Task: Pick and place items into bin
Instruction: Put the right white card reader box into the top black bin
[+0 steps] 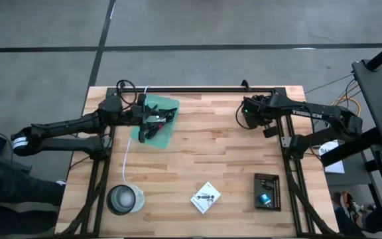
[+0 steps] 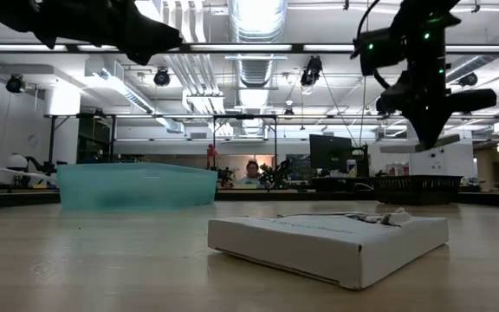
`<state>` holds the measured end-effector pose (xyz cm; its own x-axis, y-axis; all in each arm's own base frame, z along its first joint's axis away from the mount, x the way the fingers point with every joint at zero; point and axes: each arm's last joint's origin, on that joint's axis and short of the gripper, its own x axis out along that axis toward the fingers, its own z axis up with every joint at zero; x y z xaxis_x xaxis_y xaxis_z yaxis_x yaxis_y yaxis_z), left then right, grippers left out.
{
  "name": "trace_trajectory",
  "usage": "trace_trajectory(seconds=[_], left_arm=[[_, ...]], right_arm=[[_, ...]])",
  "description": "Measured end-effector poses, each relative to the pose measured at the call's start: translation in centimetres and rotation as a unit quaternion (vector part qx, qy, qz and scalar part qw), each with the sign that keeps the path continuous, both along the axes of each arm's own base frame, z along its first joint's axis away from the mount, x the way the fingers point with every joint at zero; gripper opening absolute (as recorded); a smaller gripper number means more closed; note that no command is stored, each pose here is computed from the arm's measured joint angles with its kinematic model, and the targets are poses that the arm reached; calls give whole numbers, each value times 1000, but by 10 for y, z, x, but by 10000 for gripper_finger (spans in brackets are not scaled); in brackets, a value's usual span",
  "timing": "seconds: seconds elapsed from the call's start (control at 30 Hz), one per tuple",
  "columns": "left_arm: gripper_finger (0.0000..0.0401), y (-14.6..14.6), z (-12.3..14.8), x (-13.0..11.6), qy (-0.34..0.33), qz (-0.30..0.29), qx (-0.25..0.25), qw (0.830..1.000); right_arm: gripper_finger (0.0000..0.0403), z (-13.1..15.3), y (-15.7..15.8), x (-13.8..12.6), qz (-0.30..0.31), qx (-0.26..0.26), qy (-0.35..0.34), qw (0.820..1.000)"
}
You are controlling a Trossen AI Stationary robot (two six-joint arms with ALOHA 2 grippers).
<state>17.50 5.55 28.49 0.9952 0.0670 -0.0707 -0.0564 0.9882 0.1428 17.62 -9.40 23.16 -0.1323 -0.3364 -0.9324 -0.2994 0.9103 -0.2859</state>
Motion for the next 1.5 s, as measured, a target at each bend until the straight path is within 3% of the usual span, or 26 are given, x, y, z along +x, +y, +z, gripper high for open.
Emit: trace_trajectory(seconds=[0.27, 0.53, 1.1, 1.5], left_arm=[[136, 1, -1, 2, 2, 0, 0, 1000], [136, 1, -2, 2, 3, 0, -1, 1000], [136, 0, 0, 2, 0, 0, 0, 1000], [136, 0, 0, 2, 0, 0, 0, 1000]], right_arm=[[11, -24, -30, 2, 10, 27, 74, 997], [11, -38, -49, 9, 17, 37, 85, 996], [12, -44, -52, 12, 16, 44, 84, 995], [51, -44, -52, 12, -17, 36, 71, 997]])
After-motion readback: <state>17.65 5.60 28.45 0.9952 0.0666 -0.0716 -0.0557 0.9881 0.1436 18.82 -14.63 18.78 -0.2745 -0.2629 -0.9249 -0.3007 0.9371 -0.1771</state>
